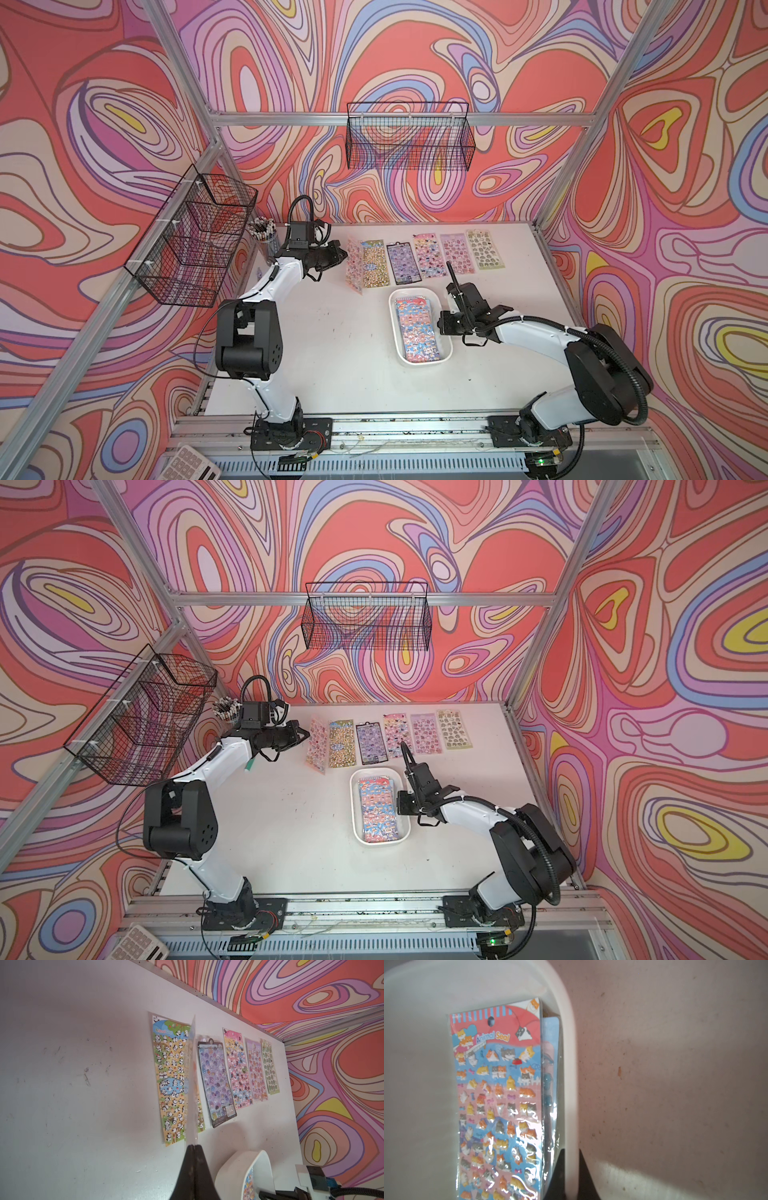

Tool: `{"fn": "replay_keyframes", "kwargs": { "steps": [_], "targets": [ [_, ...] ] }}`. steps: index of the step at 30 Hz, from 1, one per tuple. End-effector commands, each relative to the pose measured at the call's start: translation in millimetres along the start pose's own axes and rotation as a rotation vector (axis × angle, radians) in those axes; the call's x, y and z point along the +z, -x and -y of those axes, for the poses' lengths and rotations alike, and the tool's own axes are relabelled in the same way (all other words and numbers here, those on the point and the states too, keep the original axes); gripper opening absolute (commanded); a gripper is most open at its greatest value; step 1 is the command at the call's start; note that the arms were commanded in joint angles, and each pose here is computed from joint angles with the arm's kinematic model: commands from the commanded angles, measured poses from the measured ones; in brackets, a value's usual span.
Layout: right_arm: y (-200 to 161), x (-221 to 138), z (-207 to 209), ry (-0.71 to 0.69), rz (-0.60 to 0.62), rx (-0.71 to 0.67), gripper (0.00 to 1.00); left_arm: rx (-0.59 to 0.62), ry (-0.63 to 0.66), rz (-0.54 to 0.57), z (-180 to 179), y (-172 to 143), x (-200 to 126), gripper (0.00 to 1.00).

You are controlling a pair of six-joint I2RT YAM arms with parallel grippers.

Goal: Take the stickers out of the storage box
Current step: Place the sticker at the center of the board.

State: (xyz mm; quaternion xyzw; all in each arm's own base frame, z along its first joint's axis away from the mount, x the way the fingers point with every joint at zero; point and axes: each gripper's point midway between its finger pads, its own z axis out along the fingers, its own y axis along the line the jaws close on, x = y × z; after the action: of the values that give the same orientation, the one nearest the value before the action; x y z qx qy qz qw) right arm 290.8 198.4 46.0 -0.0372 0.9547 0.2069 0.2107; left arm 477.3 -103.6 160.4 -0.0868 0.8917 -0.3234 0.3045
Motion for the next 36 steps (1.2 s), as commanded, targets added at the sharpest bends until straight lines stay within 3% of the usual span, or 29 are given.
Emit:
{"fn": "replay_keyframes", "kwargs": {
  "steps": [1, 17, 36],
  "targets": [
    [-9.5, -3.1, -0.1, 0.01, -0.022, -0.012, 0.0, 0.02, -0.06, 0.036, -5.3, 18.4, 5.5, 0.0],
    [-7.7, 5.0, -5.5, 0.031, -0.051, -0.025, 0.0, -0.05, 0.023, -0.029, -86.5, 17.9, 55.0, 0.0],
    [-6.4, 11.8, -5.1, 0.018, -0.08, -0.034, 0.0, -0.061, 0.089, -0.105, -112.7, 33.5, 81.2, 0.01]
  ]
}}
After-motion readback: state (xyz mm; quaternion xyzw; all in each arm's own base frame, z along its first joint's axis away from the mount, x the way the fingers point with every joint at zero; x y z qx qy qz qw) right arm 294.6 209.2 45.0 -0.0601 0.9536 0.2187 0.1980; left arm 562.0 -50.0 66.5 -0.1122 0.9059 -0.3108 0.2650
